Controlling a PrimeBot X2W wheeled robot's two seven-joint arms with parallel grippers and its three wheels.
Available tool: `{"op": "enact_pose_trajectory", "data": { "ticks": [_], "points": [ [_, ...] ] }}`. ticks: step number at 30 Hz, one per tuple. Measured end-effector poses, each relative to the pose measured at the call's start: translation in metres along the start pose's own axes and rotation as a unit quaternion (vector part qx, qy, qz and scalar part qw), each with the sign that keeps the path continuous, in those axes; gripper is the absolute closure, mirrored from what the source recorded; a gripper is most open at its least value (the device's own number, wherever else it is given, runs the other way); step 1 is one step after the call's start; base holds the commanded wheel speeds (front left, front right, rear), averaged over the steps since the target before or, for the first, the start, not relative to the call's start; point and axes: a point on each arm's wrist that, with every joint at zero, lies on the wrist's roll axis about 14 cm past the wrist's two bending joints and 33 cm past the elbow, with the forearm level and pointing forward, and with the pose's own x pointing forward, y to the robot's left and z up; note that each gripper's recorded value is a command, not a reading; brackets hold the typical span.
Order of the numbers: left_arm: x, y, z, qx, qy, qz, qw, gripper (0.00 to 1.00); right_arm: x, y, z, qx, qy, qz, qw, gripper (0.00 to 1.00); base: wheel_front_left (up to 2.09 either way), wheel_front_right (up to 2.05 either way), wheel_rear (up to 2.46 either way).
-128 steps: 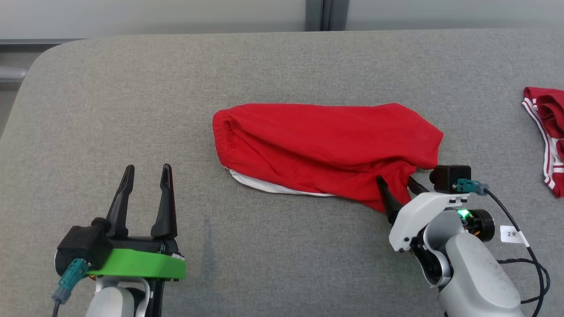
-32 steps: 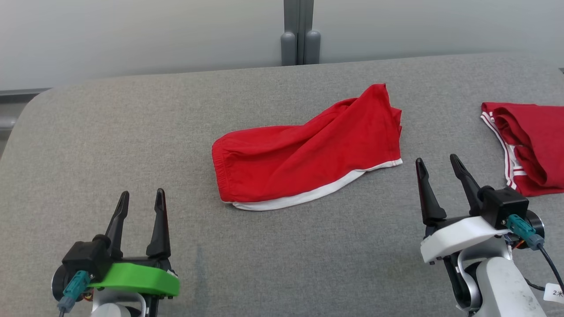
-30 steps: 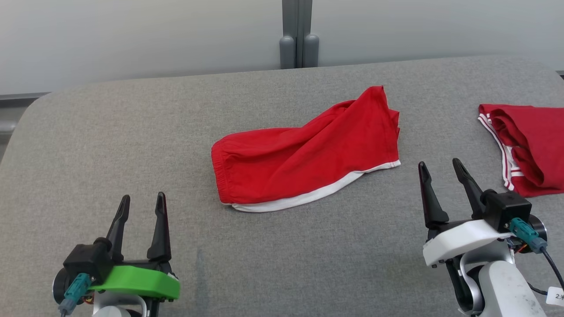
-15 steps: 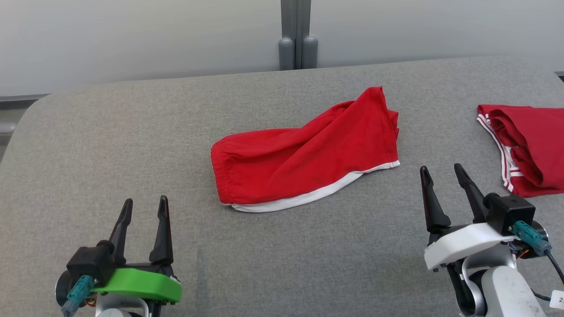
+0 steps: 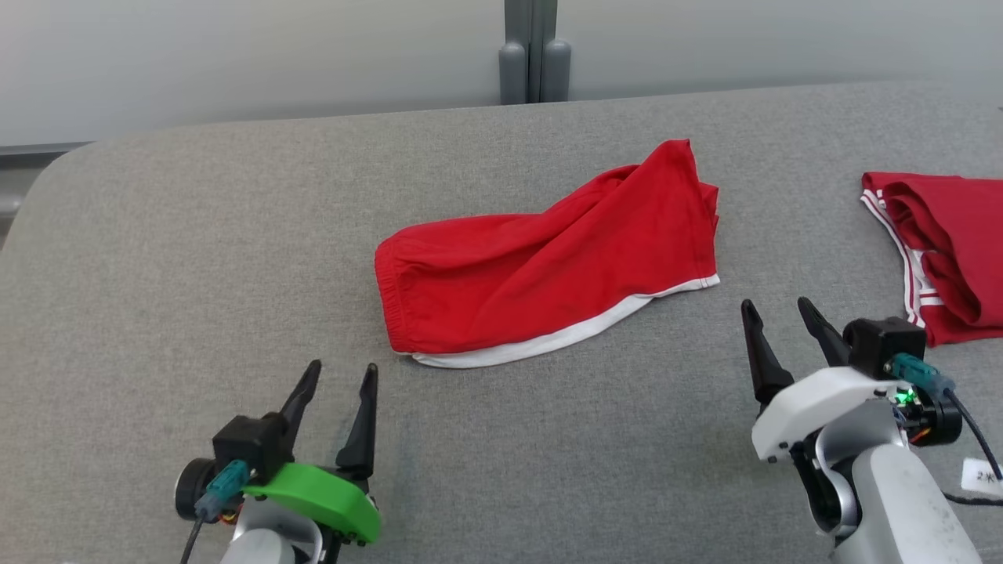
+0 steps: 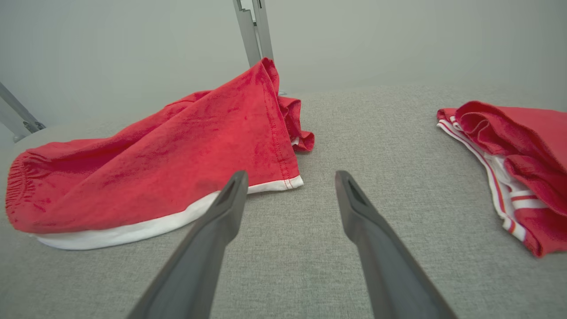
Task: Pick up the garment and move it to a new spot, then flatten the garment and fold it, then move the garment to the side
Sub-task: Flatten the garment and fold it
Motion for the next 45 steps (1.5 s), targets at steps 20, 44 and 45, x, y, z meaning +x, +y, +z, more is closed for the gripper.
{"op": "enact_pose_trajectory", "data": {
  "ticks": [20,44,45],
  "points": [
    [0.062,-0.012,-0.073,-0.018,0.134,-0.053,0.989,0.0,0.091,-0.015,-0.067,0.005,0.139,-0.001,0.99,0.0,0.0,0.0,0.0],
    [0.069,-0.024,-0.079,-0.033,0.146,-0.079,0.986,1.0,0.107,0.002,-0.084,-0.01,0.153,0.038,0.987,1.0,0.0,0.0,0.0],
    [0.071,-0.026,-0.071,-0.039,0.134,-0.08,0.987,1.0,0.106,0.002,-0.081,-0.006,0.143,0.037,0.989,1.0,0.0,0.0,0.0]
  ]
}}
